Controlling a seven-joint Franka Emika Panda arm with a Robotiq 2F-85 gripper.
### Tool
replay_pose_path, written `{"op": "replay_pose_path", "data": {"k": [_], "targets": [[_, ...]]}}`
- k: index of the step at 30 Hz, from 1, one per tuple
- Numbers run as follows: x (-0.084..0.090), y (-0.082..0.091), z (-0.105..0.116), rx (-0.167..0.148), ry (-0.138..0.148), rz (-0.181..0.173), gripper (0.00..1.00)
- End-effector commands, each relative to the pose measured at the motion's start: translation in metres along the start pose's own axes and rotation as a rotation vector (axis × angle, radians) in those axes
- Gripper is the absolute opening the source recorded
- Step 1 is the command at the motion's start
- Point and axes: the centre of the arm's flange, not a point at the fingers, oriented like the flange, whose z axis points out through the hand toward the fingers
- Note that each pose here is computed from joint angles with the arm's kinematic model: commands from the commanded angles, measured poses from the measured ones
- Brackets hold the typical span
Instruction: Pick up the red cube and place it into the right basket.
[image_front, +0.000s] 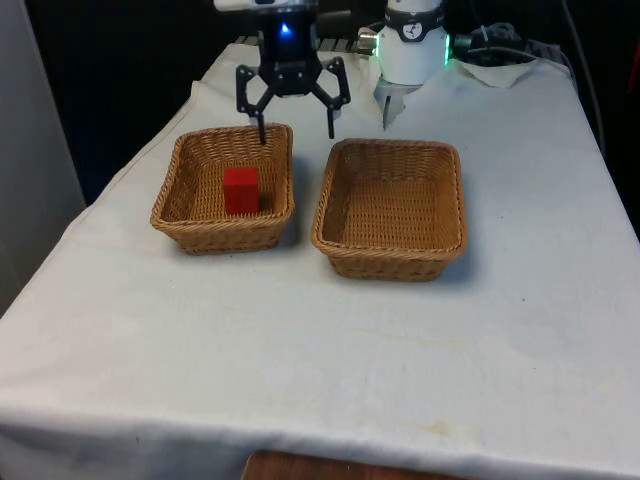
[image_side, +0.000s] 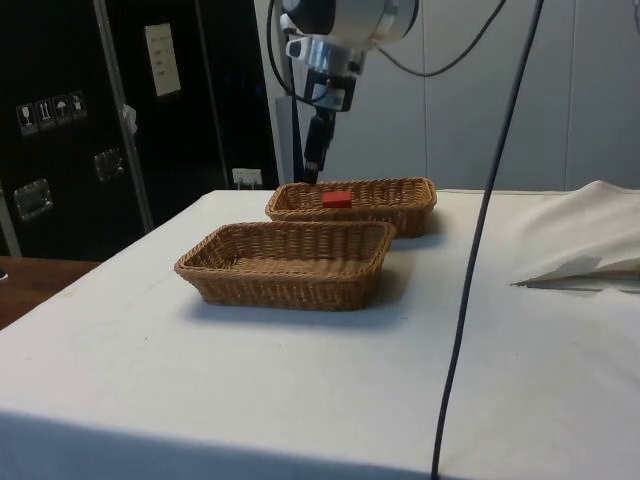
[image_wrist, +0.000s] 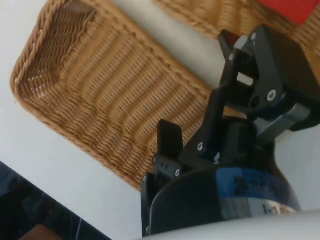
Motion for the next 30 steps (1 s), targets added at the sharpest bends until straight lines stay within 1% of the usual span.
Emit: {"op": "replay_pose_path", "data": {"k": [1,2,3,4,5,10,11,13,14,15,21,22,23,24,25,28,29,30], "targets": [[-0.001,-0.006,0.002,-0.013,-0.004,-0.005,1.0],[-0.001,-0.009,0.002,-0.012,-0.002,-0.008,1.0],[0.001,-0.006,0.001,0.002,0.003,-0.008,1.0],[0.0,-0.011,0.002,-0.011,0.001,-0.012,1.0],[0.001,-0.018,0.003,-0.006,0.003,-0.021,1.0],[0.004,-0.028,0.004,-0.002,0.012,-0.041,1.0],[0.006,-0.033,0.005,0.0,0.015,-0.051,1.0],[0.006,-0.034,0.005,-0.001,0.016,-0.054,1.0],[0.008,-0.033,0.004,0.013,0.02,-0.051,1.0],[0.008,-0.037,0.005,-0.002,0.019,-0.066,1.0],[0.011,-0.042,0.003,-0.01,0.03,-0.099,1.0],[0.012,-0.043,0.001,-0.013,0.034,-0.113,1.0],[0.012,-0.043,0.0,-0.015,0.034,-0.119,1.0],[0.014,-0.042,0.001,-0.001,0.036,-0.108,1.0],[0.013,-0.043,0.0,-0.015,0.036,-0.124,1.0],[0.014,-0.043,-0.002,-0.019,0.041,-0.142,1.0],[0.015,-0.043,-0.003,-0.022,0.045,-0.154,1.0],[0.015,-0.043,-0.003,-0.022,0.045,-0.154,1.0]]}}
